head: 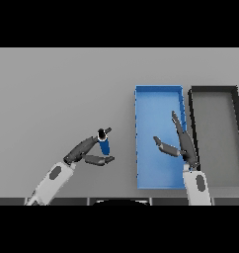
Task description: Pick up the blue pipe and place it into the blue bin.
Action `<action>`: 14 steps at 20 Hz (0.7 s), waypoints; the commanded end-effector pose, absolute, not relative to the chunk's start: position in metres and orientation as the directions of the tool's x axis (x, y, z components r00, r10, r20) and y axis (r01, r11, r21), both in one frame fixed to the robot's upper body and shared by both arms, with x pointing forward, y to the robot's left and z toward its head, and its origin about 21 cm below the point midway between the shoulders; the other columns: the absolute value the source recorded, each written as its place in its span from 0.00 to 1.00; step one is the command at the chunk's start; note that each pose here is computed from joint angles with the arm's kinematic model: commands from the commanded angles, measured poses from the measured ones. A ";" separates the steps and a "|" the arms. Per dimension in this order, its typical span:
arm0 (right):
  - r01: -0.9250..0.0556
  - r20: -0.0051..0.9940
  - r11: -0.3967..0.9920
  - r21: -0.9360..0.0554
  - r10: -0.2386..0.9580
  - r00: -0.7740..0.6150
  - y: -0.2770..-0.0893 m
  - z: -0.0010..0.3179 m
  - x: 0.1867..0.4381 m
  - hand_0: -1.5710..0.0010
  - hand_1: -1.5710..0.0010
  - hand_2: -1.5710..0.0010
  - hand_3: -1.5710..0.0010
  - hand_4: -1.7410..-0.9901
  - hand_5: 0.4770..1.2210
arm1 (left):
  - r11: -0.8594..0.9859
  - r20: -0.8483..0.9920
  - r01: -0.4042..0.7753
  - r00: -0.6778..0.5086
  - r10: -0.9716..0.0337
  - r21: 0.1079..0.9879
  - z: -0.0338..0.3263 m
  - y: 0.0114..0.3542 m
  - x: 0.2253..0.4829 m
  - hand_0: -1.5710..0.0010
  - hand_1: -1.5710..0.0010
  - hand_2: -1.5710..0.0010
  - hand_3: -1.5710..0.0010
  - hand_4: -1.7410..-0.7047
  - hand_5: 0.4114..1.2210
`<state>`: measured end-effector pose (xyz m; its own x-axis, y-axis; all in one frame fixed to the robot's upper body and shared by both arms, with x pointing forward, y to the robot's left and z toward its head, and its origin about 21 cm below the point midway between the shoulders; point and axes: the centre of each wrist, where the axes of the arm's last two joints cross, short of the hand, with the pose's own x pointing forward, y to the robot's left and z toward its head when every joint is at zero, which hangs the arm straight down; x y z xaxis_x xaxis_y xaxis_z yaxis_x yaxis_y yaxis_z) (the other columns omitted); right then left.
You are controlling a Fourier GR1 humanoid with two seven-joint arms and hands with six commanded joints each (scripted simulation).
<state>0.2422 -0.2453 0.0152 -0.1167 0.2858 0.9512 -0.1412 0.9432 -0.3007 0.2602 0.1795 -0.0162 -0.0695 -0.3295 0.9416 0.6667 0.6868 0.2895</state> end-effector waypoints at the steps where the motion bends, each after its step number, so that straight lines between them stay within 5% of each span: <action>1: -0.148 0.951 0.941 -0.303 0.290 -0.107 -0.245 0.013 0.243 1.00 1.00 1.00 1.00 0.72 0.09 | 0.690 0.937 0.655 -0.082 -0.341 0.308 -0.019 0.174 0.263 1.00 1.00 1.00 1.00 0.61 0.11; 5: -0.142 0.947 0.938 -0.317 0.304 -0.105 -0.247 0.016 0.244 1.00 1.00 1.00 1.00 0.74 0.10 | 0.703 0.965 0.670 -0.090 -0.246 0.241 -0.022 0.163 0.268 1.00 1.00 0.94 0.97 0.58 0.19; 8: -0.144 0.947 0.939 -0.311 0.295 -0.122 -0.246 0.017 0.243 1.00 1.00 1.00 1.00 0.73 0.11 | 0.723 0.986 0.676 -0.030 -0.162 0.139 -0.023 0.150 0.271 0.97 0.84 0.73 0.78 0.46 0.33; 10: -0.146 0.947 0.939 -0.312 0.296 -0.122 -0.246 0.016 0.241 1.00 1.00 1.00 1.00 0.73 0.11 | 0.734 0.992 0.671 -0.012 -0.128 0.103 -0.025 0.146 0.270 0.73 0.59 0.51 0.51 0.35 0.57; 14: -0.134 0.942 0.934 -0.330 0.317 -0.110 -0.247 0.017 0.244 1.00 1.00 1.00 1.00 0.75 0.11 | 0.720 0.993 0.685 -0.037 -0.115 0.109 -0.024 0.139 0.266 0.30 0.24 0.21 0.24 0.15 0.82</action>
<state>0.2444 -0.2473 0.0167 -0.1090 0.3172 0.9421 -0.1346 0.9343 -0.3301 0.2656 0.1386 -0.0243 -0.0360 -0.1119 0.9931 0.6869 0.7190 0.1059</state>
